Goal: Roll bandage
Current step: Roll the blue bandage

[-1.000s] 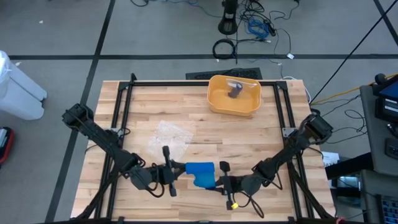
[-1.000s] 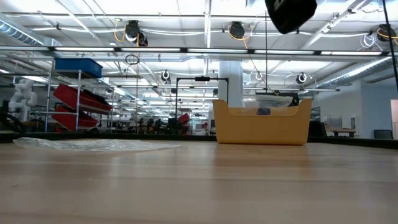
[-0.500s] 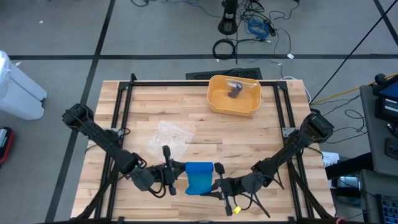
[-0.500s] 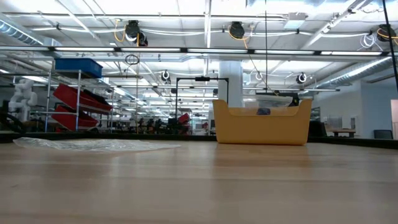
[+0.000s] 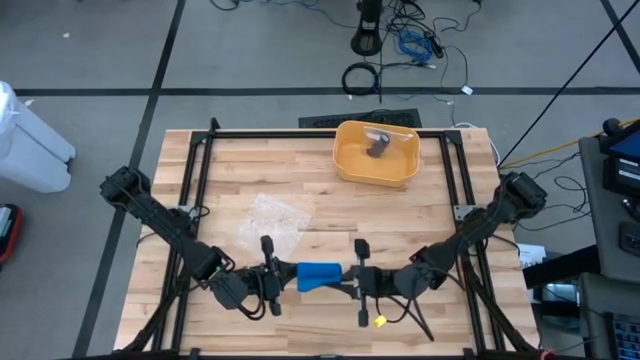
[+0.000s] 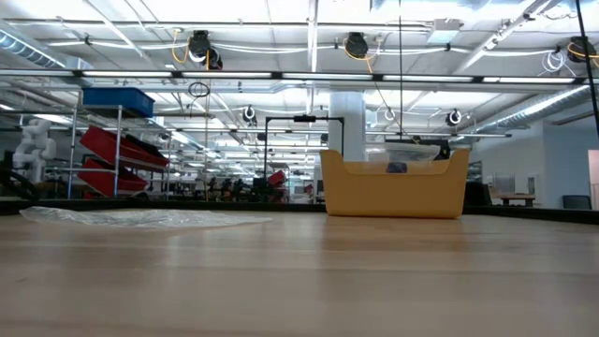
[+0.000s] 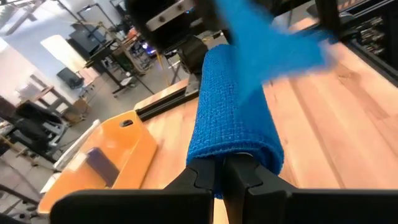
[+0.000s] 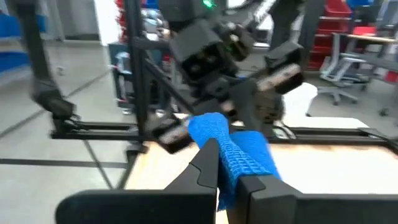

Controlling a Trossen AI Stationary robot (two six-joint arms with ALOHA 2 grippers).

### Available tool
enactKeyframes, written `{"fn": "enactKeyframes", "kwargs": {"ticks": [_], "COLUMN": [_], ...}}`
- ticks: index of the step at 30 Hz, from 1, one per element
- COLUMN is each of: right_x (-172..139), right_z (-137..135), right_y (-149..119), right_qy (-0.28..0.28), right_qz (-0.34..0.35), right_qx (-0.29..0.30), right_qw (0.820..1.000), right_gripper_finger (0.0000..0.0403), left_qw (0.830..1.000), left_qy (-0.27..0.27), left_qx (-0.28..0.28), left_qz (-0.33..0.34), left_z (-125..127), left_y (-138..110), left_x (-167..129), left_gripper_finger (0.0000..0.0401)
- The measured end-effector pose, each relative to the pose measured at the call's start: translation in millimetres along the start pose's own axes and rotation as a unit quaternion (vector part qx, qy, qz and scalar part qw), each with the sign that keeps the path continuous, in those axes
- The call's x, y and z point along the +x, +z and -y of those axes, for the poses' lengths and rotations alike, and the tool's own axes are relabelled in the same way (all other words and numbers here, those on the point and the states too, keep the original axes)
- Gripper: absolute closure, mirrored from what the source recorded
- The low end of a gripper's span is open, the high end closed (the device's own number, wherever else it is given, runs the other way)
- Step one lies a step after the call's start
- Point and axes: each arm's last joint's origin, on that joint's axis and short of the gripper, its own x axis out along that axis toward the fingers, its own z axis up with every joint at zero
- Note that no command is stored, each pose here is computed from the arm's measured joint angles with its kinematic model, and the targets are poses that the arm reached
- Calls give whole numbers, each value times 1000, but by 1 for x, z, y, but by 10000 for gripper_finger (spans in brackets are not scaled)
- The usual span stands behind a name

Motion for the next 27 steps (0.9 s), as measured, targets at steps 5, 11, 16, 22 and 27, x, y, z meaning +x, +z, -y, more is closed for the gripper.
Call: {"fn": "enactKeyframes", "kwargs": {"ticks": [5,11,16,22,27], "right_x": [6,10,11,10,10], "right_z": [10,18,22,24,24], "right_y": [0,-3,-8,-13,-15], "right_qy": [-22,-39,-66,-94,-98], "right_qz": [-2,-15,-31,-45,-55], "right_qx": [-1,33,107,128,122], "right_qw": [1000,999,992,986,986], "right_gripper_finger": [403,403,381,334,295], "left_qw": [999,999,999,998,998], "left_qy": [-33,-38,-40,-40,-41], "left_qx": [-23,-28,-30,-42,-55], "left_qz": [11,10,9,7,-2], "left_z": [1,1,2,2,1], "left_y": [1,0,0,0,-2], "left_x": [1,2,1,1,2], "left_gripper_finger": [394,394,394,394,393]}}
